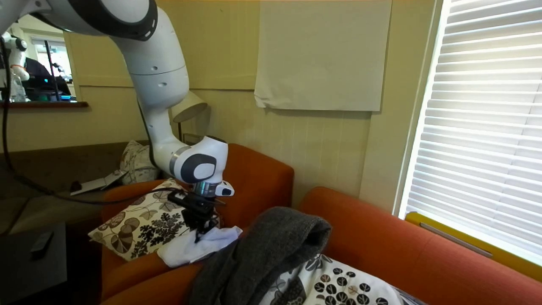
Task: Use the white towel to wipe the right armrest of the sofa on the left
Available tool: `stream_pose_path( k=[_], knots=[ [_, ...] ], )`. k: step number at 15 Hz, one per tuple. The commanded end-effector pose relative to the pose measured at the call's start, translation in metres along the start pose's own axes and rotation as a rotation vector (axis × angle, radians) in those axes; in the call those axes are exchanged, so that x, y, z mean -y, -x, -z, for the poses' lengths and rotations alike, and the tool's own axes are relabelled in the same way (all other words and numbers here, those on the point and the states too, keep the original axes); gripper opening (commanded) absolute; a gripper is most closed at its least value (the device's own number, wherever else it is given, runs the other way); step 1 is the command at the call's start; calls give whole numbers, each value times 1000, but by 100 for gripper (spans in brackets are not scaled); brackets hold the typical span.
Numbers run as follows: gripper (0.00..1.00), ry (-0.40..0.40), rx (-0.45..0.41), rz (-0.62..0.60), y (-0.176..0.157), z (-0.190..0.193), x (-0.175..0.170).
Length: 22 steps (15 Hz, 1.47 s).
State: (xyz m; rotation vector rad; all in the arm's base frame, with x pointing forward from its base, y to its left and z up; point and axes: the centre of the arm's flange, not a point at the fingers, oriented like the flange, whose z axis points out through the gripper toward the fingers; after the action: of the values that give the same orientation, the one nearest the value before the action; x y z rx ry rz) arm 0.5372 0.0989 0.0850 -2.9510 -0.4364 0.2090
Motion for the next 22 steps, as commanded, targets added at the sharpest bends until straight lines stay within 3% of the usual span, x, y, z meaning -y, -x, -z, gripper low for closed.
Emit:
stream_pose_path(
  k=[1, 5, 10, 13, 22],
  knots=[
    [3, 58, -59, -123, -20, 12, -10],
    [3, 49, -34, -133, -32, 8, -6],
    [3, 1, 158, -41, 8, -9, 12],
    [3, -64, 248, 95, 37, -21, 22],
    [3, -211, 315, 520, 70, -50, 43]
  ],
)
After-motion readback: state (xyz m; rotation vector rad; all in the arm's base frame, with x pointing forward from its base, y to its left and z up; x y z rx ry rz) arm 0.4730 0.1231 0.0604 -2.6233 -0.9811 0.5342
